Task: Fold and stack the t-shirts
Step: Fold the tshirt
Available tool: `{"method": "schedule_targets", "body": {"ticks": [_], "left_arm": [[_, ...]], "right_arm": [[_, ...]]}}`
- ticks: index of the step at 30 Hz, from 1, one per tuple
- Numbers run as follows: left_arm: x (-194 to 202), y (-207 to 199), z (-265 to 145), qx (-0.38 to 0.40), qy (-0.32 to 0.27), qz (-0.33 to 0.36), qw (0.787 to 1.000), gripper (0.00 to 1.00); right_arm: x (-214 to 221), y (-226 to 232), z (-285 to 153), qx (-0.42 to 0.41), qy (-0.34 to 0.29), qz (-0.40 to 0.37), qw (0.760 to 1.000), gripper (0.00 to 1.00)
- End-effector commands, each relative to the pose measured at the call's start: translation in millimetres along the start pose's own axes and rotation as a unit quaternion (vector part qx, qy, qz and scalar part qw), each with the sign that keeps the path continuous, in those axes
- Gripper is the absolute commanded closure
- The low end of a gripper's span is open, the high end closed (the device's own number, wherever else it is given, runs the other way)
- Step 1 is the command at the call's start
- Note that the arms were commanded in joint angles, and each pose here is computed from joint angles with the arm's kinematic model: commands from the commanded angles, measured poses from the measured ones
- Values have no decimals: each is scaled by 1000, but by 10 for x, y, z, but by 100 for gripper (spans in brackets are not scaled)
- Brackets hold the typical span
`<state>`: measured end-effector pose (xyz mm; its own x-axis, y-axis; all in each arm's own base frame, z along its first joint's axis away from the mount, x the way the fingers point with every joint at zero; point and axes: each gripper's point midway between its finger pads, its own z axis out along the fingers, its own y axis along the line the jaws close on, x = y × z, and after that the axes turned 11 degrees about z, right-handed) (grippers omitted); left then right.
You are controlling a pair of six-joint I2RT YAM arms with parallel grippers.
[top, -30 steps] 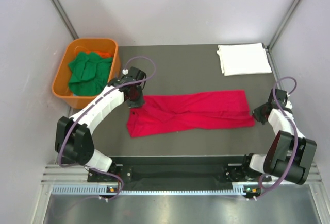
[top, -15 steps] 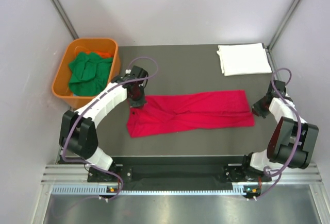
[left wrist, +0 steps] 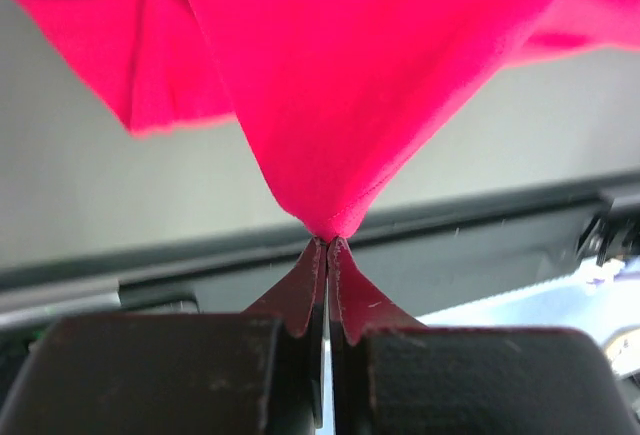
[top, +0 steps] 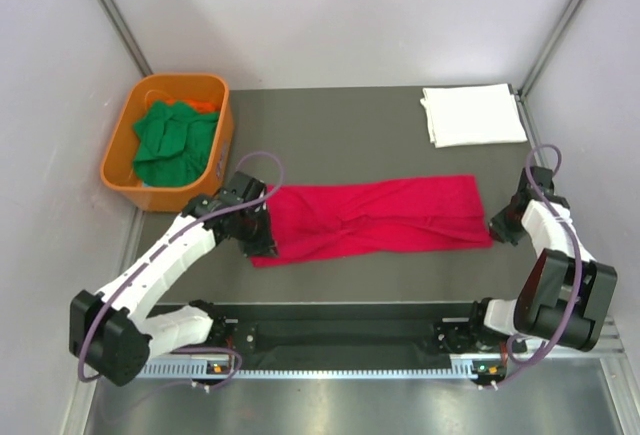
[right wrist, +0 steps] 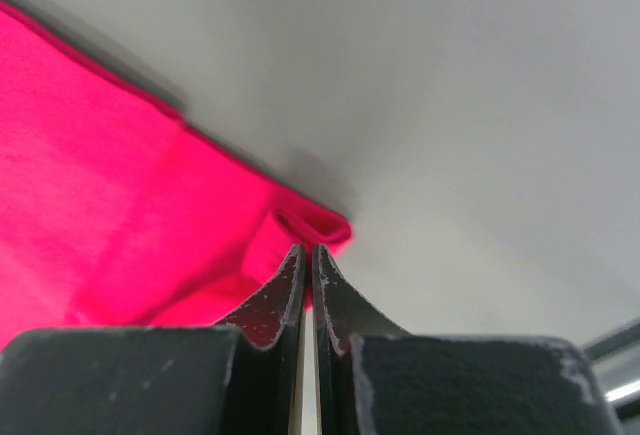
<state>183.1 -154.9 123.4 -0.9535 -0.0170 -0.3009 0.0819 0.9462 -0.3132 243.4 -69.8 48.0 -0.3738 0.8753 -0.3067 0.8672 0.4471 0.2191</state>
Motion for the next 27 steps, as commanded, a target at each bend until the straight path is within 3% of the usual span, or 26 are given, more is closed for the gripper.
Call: {"method": "schedule_targets", "body": {"ticks": [1,15,27], "left_arm": [[220,-96,-109,30,19,-21,999,100],[323,-14,-415,-3,34,5,999,100],[601,-118,-188,12,90,30,995,100]], "right_arm": [[0,-166,-78,23,-15,-14,1000,100],[-128,-438,-305,50,-69,27,996,100],[176,-403,-131,19,-11,28,999,100]]}}
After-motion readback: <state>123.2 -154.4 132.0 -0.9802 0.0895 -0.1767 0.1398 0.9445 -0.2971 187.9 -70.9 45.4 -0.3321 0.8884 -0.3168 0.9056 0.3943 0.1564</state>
